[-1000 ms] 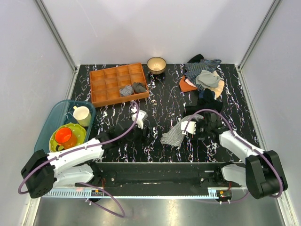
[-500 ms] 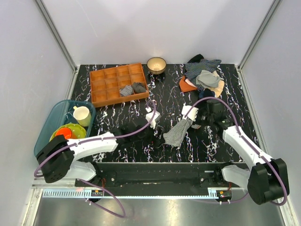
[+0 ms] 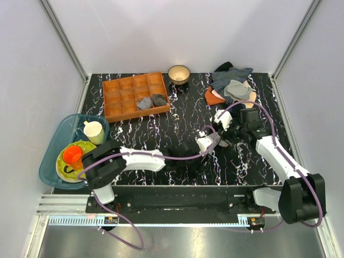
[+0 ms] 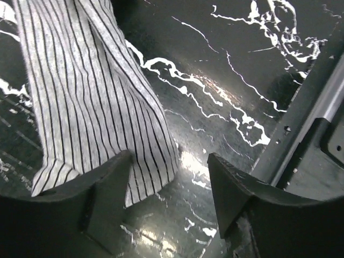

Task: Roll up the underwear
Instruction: Flatten out the underwear at the center of the board.

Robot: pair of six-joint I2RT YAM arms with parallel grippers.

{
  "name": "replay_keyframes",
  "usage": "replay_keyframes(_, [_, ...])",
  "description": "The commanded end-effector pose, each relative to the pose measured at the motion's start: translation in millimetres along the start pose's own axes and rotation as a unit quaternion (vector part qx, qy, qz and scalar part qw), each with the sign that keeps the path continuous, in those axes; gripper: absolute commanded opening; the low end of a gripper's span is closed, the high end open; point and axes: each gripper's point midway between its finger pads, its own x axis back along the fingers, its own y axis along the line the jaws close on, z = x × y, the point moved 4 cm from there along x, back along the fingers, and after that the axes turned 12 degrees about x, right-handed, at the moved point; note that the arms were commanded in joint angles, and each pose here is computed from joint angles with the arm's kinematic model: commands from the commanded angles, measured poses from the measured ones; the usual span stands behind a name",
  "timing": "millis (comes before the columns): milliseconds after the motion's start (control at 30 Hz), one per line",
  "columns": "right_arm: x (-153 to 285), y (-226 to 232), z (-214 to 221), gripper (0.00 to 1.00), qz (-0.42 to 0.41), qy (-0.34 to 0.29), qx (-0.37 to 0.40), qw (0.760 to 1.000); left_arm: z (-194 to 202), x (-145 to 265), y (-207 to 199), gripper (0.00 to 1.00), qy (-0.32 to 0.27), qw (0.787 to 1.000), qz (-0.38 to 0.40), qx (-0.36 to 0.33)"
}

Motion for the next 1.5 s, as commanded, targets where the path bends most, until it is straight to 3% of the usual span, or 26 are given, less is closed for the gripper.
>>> replay_keyframes(0, [7.1,-11.2,-2.7,0.52,-0.008,-0.014,-0.063,0.998,-16.5,-21.0,-4.3,0.46,-0.023,0.999,-0.022,0.005])
replay_keyframes(33, [6.6,-9.7,-1.0,0.52,-0.013,-0.013,-0.066,0.998,-15.9,-22.5,1.0,0.35,-0.02,0.999,-0.038,0.007])
replay_keyframes(100, [5.8,-5.8,1.7,0.52,-0.025,-0.009,-0.068,0.997,-17.1,-20.2,5.5,0.03,-0.022,0.998,-0.05,0.014])
replay_keyframes(367, [-1.6,-3.5,5.7,0.59,-0.064,0.009,-0.08,0.995,-35.7,28.1,15.0,0.0,-0.062,0.995,0.001,0.075])
replay_keyframes(667, [-9.6,-15.2,6.3,0.58,-0.084,0.033,-0.091,0.992,-51.3,59.7,38.1,0.0,-0.069,0.985,0.077,0.138])
replay_keyframes(900, [-8.6,-5.3,-3.8,0.64,-0.125,0.015,-0.071,0.989,-47.3,56.0,98.5,0.0,-0.046,0.979,0.026,0.196])
replay_keyframes(1100, [-13.0,-1.7,-0.4,0.66,-0.143,0.021,-0.027,0.989,-29.4,35.1,151.5,0.0,0.012,0.969,-0.02,0.246])
replay_keyframes(1333, [-23.6,14.2,7.5,0.66,-0.186,-0.001,0.054,0.981,-29.5,32.7,167.7,0.0,0.019,0.967,-0.027,0.255])
replay_keyframes(1467, [-15.3,10.5,-11.1,0.66,-0.169,-0.039,0.067,0.983,-32.1,34.7,167.9,0.0,0.024,0.968,-0.028,0.249])
